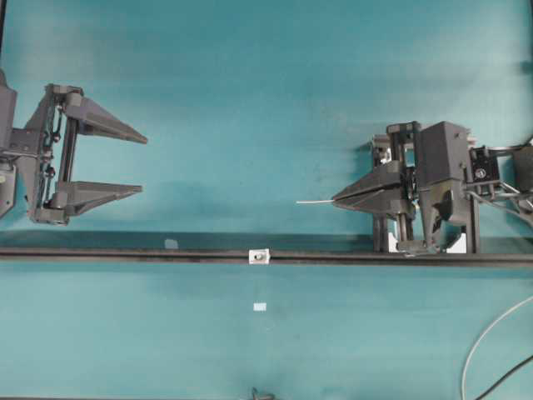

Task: Insert the wire through the hole in the metal fitting marked with a red label.
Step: 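Lift the wire with the right gripper and pull it leftward, then carry the wire tip toward the white bracket on the rail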

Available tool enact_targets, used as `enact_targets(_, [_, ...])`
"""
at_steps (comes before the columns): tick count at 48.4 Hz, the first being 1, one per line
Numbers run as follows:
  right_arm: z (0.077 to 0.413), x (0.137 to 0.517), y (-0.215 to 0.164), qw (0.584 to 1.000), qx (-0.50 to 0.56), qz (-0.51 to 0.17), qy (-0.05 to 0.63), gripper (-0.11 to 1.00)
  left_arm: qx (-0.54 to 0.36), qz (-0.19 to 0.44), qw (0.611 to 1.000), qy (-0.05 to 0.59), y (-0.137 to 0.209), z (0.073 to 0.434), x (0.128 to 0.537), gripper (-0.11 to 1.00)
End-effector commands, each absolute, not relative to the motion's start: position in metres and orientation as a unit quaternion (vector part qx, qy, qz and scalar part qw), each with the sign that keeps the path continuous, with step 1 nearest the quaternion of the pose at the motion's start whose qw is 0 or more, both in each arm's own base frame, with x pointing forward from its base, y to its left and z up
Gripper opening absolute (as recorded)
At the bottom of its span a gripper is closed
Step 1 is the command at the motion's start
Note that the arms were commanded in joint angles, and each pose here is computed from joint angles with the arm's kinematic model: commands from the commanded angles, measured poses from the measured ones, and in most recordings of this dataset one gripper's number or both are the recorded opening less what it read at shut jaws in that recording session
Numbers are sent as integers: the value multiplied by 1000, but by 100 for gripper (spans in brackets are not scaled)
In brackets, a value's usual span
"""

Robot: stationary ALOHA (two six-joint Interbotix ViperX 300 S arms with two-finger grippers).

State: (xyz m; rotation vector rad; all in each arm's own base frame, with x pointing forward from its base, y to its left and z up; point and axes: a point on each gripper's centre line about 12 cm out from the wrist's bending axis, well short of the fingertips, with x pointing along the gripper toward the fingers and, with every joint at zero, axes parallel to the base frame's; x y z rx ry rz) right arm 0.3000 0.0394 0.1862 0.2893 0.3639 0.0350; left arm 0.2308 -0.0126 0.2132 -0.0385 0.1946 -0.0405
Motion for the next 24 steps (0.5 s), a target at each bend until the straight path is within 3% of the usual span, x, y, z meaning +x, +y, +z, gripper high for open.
enact_targets(1, [193,303,46,976,148,24,160,-1,-26,-25,995,91,-16,217,236,56])
enact_targets(8, [192,307,54,979,145,15,139,-1,-27,-36,995,93,-23,211,242,56])
enact_targets(24, [176,322,83,985,103,-77,114,-1,-24,-39,997,64,-26,189,244,56])
